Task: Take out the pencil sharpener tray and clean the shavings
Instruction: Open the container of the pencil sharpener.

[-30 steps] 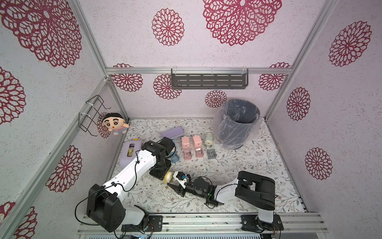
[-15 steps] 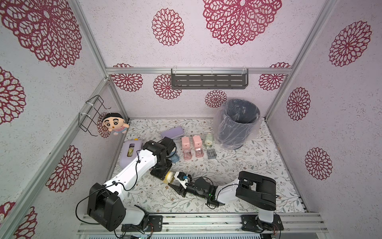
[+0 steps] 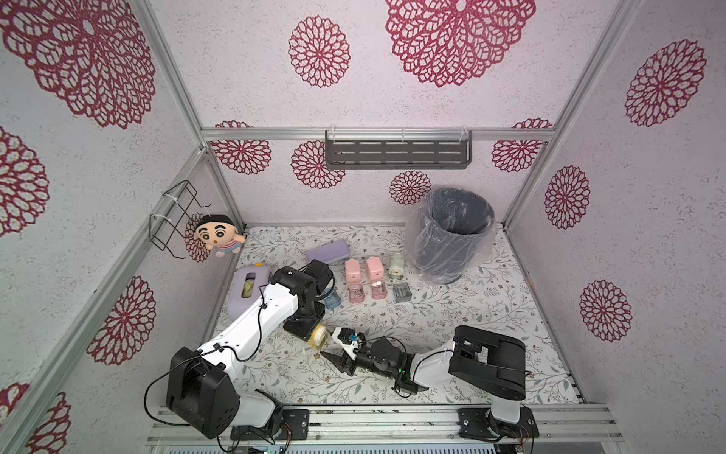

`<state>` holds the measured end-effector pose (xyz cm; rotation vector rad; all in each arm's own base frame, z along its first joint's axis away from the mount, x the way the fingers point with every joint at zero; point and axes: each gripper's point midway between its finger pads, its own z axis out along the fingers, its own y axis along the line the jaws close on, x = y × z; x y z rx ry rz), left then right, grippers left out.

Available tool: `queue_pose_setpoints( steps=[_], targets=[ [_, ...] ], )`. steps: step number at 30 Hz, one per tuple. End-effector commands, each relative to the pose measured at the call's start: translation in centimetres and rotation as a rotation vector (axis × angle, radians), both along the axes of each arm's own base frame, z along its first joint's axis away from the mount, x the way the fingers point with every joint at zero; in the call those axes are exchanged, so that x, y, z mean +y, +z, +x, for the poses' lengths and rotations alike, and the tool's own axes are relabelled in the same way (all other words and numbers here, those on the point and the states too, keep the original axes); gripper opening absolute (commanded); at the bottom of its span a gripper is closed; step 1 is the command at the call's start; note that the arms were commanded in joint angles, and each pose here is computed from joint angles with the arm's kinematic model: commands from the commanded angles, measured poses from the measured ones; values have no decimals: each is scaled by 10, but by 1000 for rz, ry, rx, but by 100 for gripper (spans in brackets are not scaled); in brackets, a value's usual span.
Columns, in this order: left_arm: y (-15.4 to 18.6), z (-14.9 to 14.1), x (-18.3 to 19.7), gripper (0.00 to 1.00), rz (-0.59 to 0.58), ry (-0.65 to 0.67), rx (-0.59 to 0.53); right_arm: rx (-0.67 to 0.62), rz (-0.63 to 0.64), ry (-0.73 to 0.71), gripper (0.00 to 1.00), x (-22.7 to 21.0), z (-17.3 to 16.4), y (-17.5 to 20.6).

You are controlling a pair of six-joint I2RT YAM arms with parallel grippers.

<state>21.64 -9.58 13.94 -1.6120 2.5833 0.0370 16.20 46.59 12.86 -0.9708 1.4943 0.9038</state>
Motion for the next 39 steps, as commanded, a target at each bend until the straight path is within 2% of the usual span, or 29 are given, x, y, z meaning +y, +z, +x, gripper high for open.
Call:
queue_pose_setpoints(
  steps=[1,8,13,17,30,39],
  targets=[
    [5,5,1,26,9,-4,-23,-28,75,-8,66,6,6,33],
    [4,5,1,26,11,-5,-19,-21,68,0,67,15,9,30],
    [4,5,1,26,11,-6,-21,-14,63,11,59,18,9,28],
    [4,5,0,26,7,-7,-21,-12,57,12,62,19,10,27],
    [4,6,0,26,7,-5,-21,-5,40,11,59,17,12,19],
    [4,6,0,26,11,-6,-20,-8,43,20,48,18,11,21]
  ],
)
